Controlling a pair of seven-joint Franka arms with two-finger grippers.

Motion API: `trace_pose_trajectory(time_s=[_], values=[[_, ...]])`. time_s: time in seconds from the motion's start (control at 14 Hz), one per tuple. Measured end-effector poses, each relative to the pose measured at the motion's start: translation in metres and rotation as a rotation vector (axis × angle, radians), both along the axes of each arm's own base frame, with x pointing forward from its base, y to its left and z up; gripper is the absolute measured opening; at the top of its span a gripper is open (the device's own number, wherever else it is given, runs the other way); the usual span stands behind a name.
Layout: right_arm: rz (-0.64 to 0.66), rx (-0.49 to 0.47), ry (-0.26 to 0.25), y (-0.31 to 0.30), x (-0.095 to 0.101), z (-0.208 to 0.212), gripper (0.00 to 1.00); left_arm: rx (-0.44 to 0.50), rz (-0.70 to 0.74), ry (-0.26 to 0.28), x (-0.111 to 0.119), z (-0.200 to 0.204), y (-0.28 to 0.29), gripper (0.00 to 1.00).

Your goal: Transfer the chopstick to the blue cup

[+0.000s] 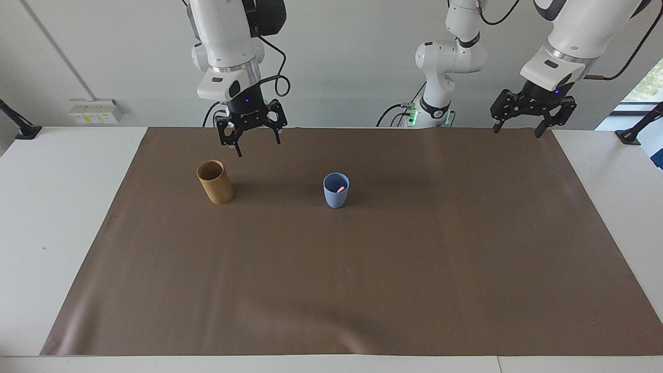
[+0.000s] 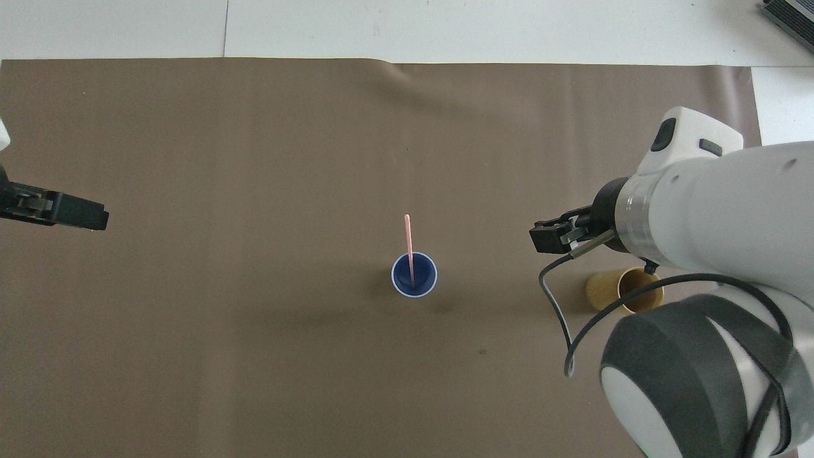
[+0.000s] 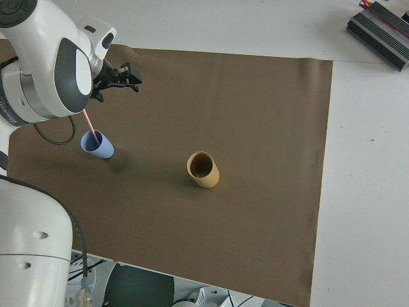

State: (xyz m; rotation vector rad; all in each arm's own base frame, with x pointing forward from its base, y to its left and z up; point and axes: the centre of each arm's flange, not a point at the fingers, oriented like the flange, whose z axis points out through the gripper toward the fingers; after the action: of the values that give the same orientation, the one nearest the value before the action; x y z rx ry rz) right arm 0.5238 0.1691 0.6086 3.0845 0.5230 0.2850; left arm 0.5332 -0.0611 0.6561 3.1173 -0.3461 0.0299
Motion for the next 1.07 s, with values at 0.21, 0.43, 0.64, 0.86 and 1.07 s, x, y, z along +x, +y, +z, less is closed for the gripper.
trace_pose_trajectory(time_s=[0.21,0.43,0.64,0.86,1.07], values=[[-0.213,-0.014,0.044,-0.014,-0.003,0.010,1.00,0.000,0.000,0.000,0.000,0.000,0.000,1.00],[-0.381,-0.004,0.051,-0.063,0.002,0.040,1.00,0.000,0.000,0.000,0.000,0.000,0.000,1.00],[-0.488,0.004,0.041,-0.119,0.003,0.070,1.00,0.000,0.000,0.000,0.000,0.000,0.000,1.00],[-0.556,0.011,0.077,-0.154,0.000,0.070,1.00,0.000,0.000,0.000,0.000,0.000,0.000,1.00],[-0.577,0.005,0.105,-0.163,0.000,0.057,1.00,0.000,0.000,0.000,0.000,0.000,0.000,1.00]])
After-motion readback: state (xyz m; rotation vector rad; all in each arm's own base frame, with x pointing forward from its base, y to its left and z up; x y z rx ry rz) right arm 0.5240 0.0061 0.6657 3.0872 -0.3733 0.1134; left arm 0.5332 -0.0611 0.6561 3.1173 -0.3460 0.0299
